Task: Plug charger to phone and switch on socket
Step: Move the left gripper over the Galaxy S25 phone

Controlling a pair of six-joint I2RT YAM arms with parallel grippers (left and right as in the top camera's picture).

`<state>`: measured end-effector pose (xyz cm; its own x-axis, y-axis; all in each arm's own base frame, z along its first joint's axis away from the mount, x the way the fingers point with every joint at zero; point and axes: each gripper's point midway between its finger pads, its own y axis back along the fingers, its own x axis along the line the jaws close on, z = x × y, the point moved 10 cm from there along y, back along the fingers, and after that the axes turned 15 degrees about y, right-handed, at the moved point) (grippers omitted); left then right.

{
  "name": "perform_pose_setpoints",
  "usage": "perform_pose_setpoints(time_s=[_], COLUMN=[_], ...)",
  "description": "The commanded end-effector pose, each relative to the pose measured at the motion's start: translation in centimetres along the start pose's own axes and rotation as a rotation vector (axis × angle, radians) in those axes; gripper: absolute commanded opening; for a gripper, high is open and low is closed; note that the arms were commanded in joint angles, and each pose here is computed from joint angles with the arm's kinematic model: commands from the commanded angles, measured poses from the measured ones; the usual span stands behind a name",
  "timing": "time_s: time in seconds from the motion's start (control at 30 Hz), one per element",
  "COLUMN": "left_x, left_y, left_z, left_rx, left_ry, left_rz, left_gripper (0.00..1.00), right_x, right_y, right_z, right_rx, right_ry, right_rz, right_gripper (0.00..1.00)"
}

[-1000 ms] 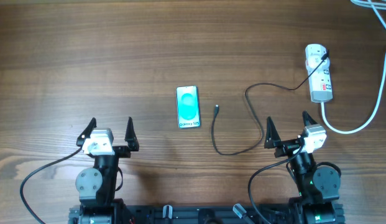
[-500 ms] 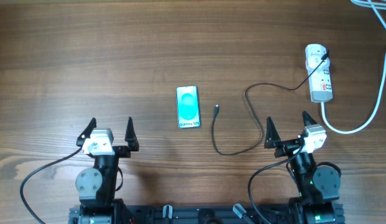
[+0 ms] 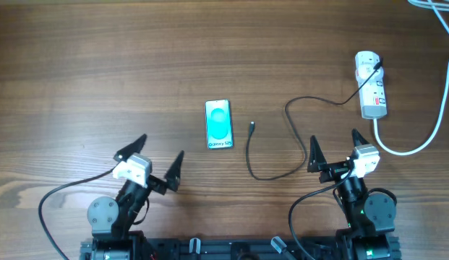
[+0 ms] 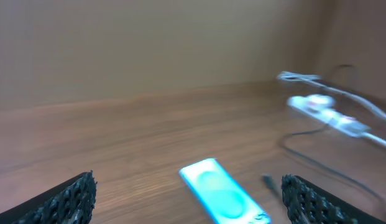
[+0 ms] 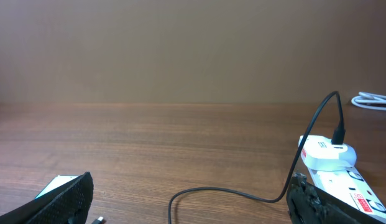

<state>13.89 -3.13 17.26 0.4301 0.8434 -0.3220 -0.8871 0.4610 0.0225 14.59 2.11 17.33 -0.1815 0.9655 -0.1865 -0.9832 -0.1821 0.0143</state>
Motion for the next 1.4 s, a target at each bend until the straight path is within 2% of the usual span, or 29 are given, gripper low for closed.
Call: perform_pose_setpoints(time_s=[0.0,0.17,0.27,0.43,0.63,0.73,1.0,1.2,1.37], left_x=[-1.9,-3.7,-4.9,-7.0,-7.5,-8.7,-9.3,-8.7,-8.2], left_y=[0.2,1.4,2.3,3.3,2.9,2.9,2.9,2.5,1.0], left_z=[1.0,5.2,7.6,10.9,14.5,16.1,17.2,17.5,19.0], left_rx=[-0.027,-0.261,-0.317,-0.259,-0.108,-0.061,-0.087,-0.06,0.084], left_ry=[0.057,0.127,0.157,0.189,0.206,0.195,0.197,0.259,0.318], left_rz=[-0.217,-0.328,-0.354,-0.399,-0.217,-0.302,-0.369,-0.279,-0.164], left_gripper=[1.0,1.0,1.0,1.0,1.0,1.0,1.0,1.0,1.0], right_x=[-0.2,-0.2,-0.2,-0.2,-0.2,-0.2,-0.2,-0.2,-0.2], right_y=[0.1,0.1,0.1,0.1,0.1,0.1,0.1,0.1,0.1], right_z=[0.1,0.1,0.1,0.1,0.1,0.1,0.1,0.1,0.1], right_rx=[-0.009,-0.009,-0.009,-0.009,-0.009,-0.009,-0.009,-0.009,-0.009], right_ry=[0.015,0.015,0.015,0.015,0.015,0.015,0.015,0.015,0.015], right_rz=[-0.02,-0.02,-0.02,-0.02,-0.02,-0.02,-0.02,-0.02,-0.02], right_gripper=[1.0,1.0,1.0,1.0,1.0,1.0,1.0,1.0,1.0])
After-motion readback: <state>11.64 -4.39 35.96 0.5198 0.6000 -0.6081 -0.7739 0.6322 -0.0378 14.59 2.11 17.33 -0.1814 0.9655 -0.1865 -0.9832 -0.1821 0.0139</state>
